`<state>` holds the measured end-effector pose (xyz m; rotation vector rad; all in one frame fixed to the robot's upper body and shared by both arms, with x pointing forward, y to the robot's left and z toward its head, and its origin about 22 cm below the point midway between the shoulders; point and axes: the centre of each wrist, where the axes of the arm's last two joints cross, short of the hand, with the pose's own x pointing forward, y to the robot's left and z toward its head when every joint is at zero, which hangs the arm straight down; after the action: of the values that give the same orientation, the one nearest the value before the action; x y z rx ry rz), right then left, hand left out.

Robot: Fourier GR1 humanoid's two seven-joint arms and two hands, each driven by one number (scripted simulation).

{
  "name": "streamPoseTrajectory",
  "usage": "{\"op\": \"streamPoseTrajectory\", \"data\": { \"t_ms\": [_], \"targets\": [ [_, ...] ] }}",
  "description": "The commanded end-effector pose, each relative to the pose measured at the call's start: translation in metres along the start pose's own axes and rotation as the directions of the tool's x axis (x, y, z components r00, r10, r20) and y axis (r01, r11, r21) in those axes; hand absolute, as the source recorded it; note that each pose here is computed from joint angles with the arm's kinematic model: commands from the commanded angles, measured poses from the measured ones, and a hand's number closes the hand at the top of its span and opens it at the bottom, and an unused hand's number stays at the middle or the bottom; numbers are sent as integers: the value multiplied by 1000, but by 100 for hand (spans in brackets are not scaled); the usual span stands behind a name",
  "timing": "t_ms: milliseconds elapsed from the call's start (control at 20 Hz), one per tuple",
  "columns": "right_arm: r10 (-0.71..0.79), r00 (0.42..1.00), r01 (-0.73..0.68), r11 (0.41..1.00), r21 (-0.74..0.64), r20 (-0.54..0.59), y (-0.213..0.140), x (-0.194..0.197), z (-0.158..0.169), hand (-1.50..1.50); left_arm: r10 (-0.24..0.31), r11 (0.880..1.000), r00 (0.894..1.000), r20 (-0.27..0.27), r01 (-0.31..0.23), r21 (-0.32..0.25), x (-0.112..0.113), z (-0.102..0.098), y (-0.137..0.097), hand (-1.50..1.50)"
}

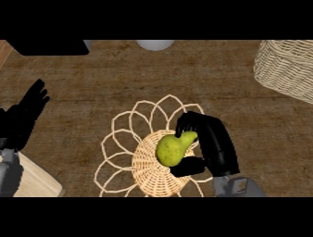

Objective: Pick the pear from the placemat and place it in the basket

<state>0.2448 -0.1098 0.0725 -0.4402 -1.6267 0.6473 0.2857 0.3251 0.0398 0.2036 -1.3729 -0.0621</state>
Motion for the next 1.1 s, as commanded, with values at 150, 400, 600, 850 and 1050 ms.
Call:
{"op": "streamPoseTrajectory", "data": {
  "t_ms": [150,400,600,850,1050],
  "targets": [
    [-17,1000,19,968,-249,8,-52,74,24,150,11,1000,1000,5,-11,-9,4,-11,3,0],
    [20,998,-39,936,-351,-57,-97,96,10,150,-7,1000,1000,4,7,-6,-3,-2,-16,0],
    [41,997,-65,919,-389,-71,-137,112,-17,150,0,1000,1000,9,0,-6,-13,-1,-24,0],
    [53,992,-102,879,-466,-118,-162,130,-42,150,4,1000,1000,8,-4,-17,-9,2,4,0],
    [75,986,-143,836,-530,-148,-187,100,-67,150,8,1000,1000,3,-8,-21,-3,-3,-27,0]
  ]
}}
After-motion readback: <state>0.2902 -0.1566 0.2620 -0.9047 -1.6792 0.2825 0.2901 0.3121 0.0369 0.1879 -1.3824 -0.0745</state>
